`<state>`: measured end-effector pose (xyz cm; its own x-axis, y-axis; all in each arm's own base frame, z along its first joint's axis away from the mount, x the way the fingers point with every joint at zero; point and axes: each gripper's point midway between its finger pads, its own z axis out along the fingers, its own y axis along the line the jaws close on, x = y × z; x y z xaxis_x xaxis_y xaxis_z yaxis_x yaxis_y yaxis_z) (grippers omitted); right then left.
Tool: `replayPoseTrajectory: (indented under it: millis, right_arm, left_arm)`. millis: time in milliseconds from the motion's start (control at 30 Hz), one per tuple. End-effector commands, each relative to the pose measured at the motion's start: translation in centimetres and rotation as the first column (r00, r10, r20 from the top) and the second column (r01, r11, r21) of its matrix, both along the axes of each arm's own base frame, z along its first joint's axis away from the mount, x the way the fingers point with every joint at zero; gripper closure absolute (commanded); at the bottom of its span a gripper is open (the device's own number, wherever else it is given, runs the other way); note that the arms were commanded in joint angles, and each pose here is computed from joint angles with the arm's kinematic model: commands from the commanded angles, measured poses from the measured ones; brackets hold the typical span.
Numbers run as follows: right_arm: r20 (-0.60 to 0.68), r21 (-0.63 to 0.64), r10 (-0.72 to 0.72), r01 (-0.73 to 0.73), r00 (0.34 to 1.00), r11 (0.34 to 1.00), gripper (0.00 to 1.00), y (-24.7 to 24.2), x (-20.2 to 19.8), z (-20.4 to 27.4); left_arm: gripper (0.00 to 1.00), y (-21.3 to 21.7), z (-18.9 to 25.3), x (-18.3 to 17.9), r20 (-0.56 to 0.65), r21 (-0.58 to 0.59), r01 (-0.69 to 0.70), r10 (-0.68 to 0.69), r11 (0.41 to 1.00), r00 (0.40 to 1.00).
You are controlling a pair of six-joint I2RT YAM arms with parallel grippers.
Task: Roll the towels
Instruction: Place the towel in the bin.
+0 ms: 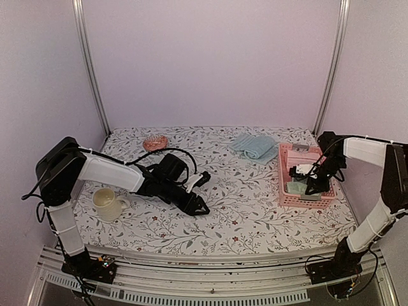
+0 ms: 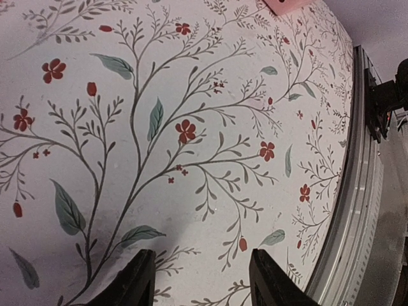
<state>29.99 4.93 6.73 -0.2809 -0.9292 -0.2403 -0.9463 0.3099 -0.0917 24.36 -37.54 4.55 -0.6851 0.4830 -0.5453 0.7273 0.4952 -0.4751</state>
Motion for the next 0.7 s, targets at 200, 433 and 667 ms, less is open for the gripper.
replayPoseTrajectory:
  millis: [200, 433, 667]
  right_arm:
    - [-0.294, 0.066, -0.063, 0.086, 0.954, 0.994, 0.83, -0.2, -0.4, -1.3]
    - [-0.214, 0.052, -0.070, 0.083, 0.974, 0.995, 0.55, -0.6, 0.6, 0.9]
    - [-0.155, 0.019, -0.078, 0.082, 0.985, 0.996, 0.45, -1.2, 0.7, 2.3]
  left_arm:
    - [0.48, 0.0, -0.6, -0.6, 0.001, 0.005, 0.020, -0.020, 1.000, 1.000]
    - [0.48, 0.1, -0.7, -0.7, 0.001, 0.014, 0.024, -0.024, 1.000, 1.000]
    - [0.48, -0.4, -0.8, -0.4, -0.002, 0.009, 0.038, -0.038, 0.999, 0.999]
